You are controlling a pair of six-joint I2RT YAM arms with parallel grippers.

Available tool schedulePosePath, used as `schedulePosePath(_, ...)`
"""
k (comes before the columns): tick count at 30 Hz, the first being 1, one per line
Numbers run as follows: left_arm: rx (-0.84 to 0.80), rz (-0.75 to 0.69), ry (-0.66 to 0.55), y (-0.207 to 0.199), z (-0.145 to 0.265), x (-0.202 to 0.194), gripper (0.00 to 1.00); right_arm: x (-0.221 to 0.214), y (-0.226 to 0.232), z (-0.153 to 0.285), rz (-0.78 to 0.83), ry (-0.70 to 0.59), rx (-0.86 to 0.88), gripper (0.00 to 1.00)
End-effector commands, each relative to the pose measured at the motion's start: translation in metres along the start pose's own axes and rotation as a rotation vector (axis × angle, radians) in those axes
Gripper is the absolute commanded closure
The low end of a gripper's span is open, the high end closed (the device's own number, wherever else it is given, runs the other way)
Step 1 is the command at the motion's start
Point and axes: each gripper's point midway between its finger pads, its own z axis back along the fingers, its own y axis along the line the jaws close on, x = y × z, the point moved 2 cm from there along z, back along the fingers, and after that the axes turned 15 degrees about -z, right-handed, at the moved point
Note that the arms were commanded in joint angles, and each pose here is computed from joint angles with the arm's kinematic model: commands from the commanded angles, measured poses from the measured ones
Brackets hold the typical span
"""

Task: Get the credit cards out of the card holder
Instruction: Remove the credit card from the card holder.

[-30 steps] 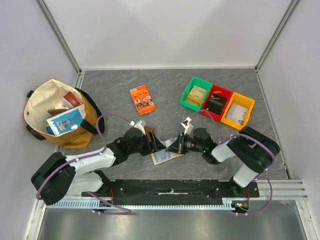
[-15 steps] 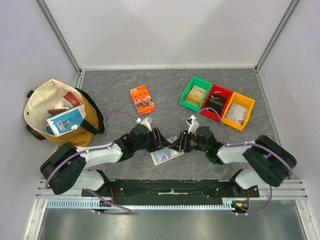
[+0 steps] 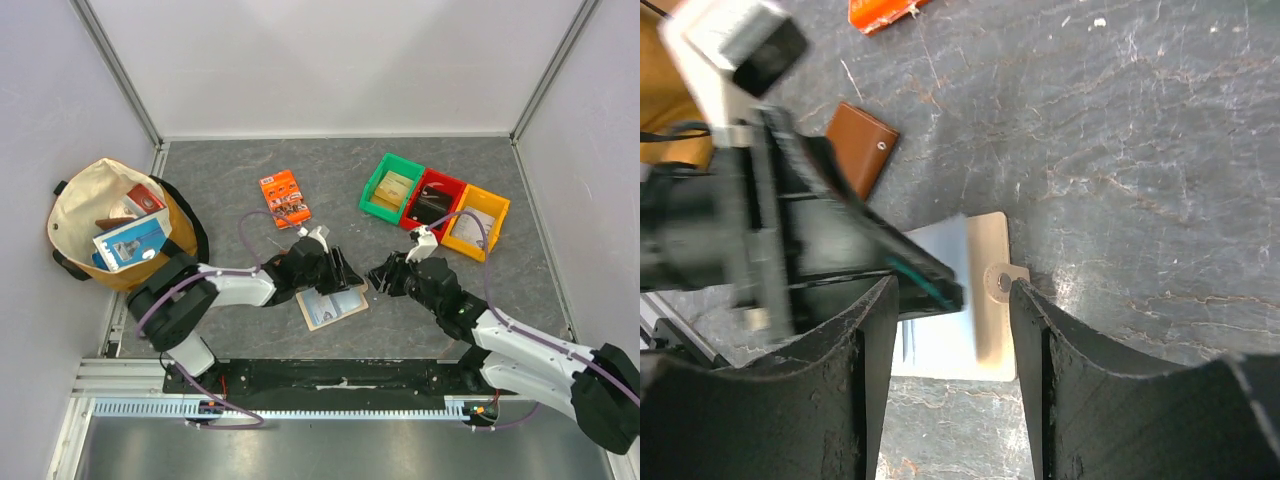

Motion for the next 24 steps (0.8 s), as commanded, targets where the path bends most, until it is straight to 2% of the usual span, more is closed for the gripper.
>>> schedulePosePath(1,0.015,-0.012,0.045,0.006,-0.025,-0.005,0.43,0.006,-0.001,0.008,0.035,-0.026,-0.009,0.44)
schedulePosePath(5,-0.002,-0.050,0.010,-0.004,-0.022,0.008,0.42,-0.001,0.015,0.008,0.058,0.041,0.074,0.45)
schedulePosePath(10,0.067,-0.123,-0.154,-0.006,0.030,0.049,0.37,-0.019,0.037,0.002,0.049,0.159,0.206,0.46)
schedulePosePath(13,0.139,-0.163,-0.228,0.004,0.064,0.058,0.37,-0.032,0.048,-0.007,0.038,0.244,0.265,0.48)
schedulePosePath(14,0.176,-0.168,-0.213,0.014,0.072,0.051,0.37,-0.036,0.050,-0.010,0.027,0.266,0.277,0.48)
schedulePosePath(19,0.215,-0.130,-0.168,0.038,0.096,0.018,0.45,-0.054,0.055,-0.028,-0.014,0.359,0.300,0.57)
schedulePosePath(24,0.204,-0.089,-0.143,0.051,0.097,-0.003,0.62,-0.066,0.051,-0.044,-0.036,0.404,0.285,0.61)
